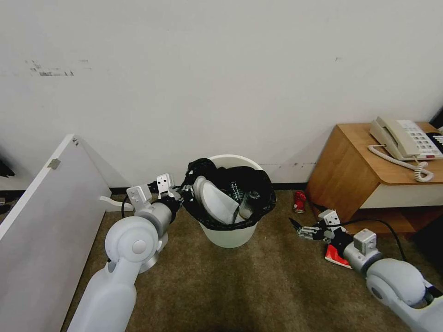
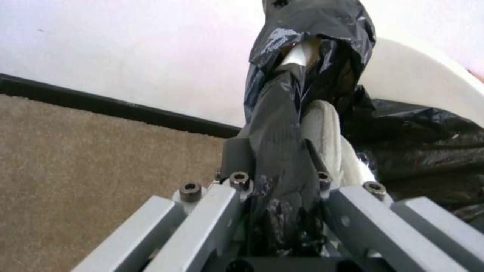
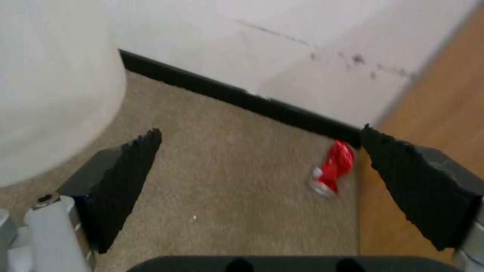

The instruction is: Pick up the trash bin, then pick up the garbage from the floor and place it into the trash bin.

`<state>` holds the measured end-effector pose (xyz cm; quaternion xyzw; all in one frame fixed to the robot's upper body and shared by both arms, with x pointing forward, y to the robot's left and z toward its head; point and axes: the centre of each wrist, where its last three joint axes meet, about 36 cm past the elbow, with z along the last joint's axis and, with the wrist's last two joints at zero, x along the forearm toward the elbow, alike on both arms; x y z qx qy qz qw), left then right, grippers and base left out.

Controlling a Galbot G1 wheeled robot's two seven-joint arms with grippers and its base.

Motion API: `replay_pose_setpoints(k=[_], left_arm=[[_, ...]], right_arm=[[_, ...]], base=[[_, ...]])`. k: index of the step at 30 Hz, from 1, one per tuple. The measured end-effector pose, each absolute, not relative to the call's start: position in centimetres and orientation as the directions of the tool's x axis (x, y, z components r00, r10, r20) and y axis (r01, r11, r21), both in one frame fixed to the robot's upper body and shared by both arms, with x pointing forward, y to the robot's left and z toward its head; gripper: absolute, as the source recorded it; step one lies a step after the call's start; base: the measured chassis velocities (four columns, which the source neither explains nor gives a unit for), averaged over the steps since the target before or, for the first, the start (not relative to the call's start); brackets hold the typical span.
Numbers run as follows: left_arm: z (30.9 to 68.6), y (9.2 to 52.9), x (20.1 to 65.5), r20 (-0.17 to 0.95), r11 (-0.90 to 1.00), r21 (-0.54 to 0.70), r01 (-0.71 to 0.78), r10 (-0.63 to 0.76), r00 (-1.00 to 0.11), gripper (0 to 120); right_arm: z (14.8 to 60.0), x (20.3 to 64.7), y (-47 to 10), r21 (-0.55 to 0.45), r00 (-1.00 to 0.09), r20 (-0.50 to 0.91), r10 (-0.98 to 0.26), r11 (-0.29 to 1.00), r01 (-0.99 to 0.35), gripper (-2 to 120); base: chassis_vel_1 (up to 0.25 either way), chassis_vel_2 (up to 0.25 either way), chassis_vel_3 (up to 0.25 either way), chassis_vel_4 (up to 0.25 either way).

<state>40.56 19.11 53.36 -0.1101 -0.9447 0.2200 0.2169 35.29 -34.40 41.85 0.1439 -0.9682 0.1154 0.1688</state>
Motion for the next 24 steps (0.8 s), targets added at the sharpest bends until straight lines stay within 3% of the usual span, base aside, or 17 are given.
replay_pose_setpoints(k=[24], left_arm=[[53.2, 19.2, 41.0, 0.366, 0.880, -0.463, 0.106, 0.299, -0.881, 5]], right_arm=[[40.1, 33.3, -32.9, -0.166, -0.861, 0.477, -0.176, 0.944, -0.285, 100]], base=[[0.000, 0.000, 0.000, 0.000]])
